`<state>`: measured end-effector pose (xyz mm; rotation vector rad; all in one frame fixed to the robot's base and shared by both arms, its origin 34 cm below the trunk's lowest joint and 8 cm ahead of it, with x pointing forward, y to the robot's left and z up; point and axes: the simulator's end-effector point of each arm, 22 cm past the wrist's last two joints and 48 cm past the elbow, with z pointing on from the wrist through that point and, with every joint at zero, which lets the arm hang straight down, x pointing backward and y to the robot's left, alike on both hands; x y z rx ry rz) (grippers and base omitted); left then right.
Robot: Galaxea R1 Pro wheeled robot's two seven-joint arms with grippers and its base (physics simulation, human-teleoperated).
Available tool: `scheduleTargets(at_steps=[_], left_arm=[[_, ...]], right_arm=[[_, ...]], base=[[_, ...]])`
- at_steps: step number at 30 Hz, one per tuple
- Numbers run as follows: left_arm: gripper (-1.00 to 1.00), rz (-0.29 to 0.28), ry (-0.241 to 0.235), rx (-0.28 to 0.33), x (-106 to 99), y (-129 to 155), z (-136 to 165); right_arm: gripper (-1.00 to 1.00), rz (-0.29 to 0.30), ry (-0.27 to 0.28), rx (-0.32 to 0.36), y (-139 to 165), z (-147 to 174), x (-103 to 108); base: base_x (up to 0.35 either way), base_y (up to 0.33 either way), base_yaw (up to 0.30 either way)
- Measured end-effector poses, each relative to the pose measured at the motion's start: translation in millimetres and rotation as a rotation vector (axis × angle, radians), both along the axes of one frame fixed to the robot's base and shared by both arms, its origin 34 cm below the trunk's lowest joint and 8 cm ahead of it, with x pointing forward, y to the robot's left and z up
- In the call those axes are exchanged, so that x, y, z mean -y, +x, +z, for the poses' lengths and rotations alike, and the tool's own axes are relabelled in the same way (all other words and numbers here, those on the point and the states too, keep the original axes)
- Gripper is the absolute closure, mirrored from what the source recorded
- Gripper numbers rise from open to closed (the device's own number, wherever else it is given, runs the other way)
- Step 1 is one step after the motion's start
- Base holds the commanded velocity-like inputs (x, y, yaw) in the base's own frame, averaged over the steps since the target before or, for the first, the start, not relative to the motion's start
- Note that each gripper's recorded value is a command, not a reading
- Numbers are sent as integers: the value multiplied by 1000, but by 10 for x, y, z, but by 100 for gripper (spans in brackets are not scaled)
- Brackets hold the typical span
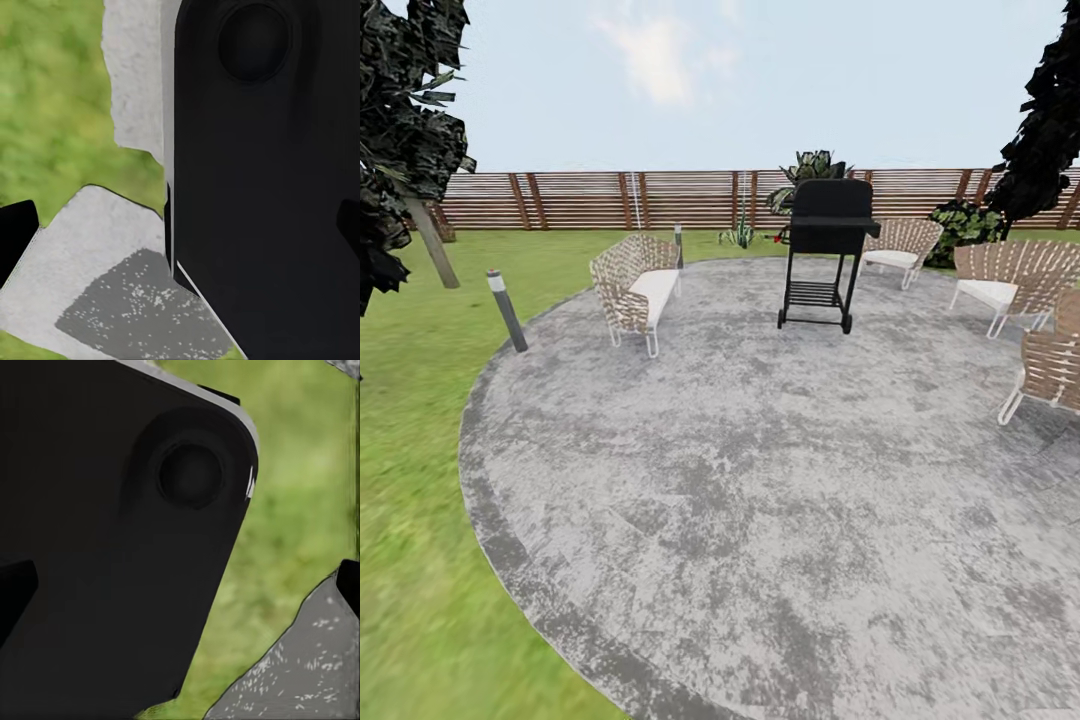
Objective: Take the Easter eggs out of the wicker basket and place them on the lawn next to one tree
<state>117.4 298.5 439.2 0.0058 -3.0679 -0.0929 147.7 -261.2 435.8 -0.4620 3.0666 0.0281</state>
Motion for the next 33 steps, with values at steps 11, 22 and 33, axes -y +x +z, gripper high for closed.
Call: scheduleTargets(at_steps=[11,22,33], left_arm=[[-100,0,-1,0,1,0,0],[-100,0,-1,0,2,0,0],[-100,-1,0,0,1,0,0]], right_arm=[[-100,5,0,3,11,0,-11],[-100,5,-2,3,11,0,9],[-100,5,-3,3,11,0,12]], base=[[339,0,0],[339,0,0],[339,0,0]])
